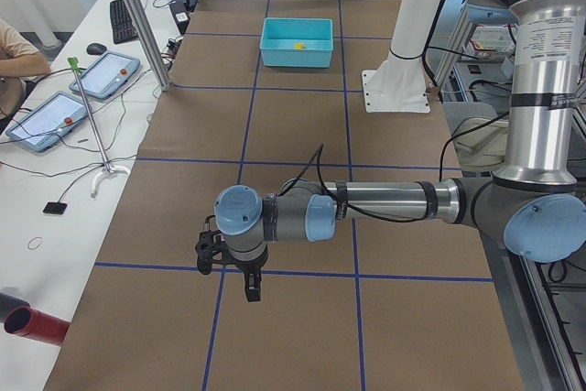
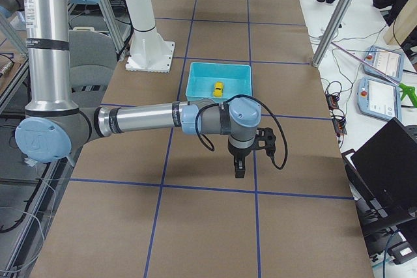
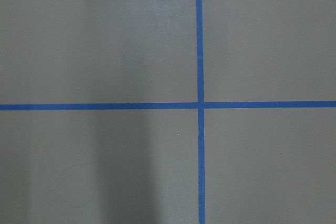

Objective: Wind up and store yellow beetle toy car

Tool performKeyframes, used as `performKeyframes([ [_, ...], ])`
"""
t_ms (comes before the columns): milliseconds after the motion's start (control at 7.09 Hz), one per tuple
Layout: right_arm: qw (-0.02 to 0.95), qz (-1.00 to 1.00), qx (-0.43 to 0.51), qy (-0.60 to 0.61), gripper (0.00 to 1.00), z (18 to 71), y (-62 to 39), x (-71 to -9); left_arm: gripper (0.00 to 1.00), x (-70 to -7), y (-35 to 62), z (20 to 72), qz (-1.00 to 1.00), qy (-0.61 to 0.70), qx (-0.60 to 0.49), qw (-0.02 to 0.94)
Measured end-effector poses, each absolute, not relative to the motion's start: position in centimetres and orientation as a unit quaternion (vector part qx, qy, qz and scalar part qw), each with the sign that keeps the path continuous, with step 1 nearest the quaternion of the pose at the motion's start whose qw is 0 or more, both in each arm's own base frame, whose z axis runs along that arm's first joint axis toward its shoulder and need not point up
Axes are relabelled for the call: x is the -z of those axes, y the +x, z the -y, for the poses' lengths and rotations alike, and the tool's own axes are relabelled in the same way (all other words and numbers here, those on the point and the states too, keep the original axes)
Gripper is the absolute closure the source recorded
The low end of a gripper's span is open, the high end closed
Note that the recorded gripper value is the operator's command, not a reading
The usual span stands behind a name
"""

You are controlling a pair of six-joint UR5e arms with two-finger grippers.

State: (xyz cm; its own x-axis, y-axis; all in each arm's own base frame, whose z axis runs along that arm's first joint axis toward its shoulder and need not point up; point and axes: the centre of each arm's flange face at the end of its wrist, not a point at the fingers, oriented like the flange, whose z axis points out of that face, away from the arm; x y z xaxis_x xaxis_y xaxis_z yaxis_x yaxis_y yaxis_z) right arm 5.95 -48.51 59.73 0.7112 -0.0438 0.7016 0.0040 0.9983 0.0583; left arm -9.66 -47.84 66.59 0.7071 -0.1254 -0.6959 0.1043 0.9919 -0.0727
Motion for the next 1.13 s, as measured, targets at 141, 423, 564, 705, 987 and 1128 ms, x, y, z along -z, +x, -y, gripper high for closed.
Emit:
performKeyframes([
  [141,0.925,0.380,0.012,0.020,0.00,48.4,5.9,-60.4,0.00,-66.6,-9.7,47.9,-0.378,-0.014,0.062,0.924],
  [423,0.926,0.378,0.007,0.007,0.00,48.7,5.8,-61.8,0.00,-66.5,-9.7,47.9,-0.378,-0.014,0.062,0.924],
  [564,0.926,0.378,0.007,0.004,0.00,48.9,5.7,-62.0,0.00,-66.5,-9.7,47.9,-0.378,-0.013,0.062,0.924],
  [705,0.926,0.378,0.008,0.003,0.00,49.1,5.5,-62.1,0.00,-66.5,-9.7,47.9,-0.378,-0.013,0.062,0.924],
  [987,0.926,0.378,0.009,0.002,0.00,49.1,5.4,-62.2,0.00,-66.6,-9.7,47.9,-0.378,-0.013,0.062,0.924],
  [1128,0.926,0.378,0.009,0.002,0.00,49.1,5.4,-62.2,0.00,-66.6,-9.7,47.9,-0.378,-0.013,0.062,0.924],
])
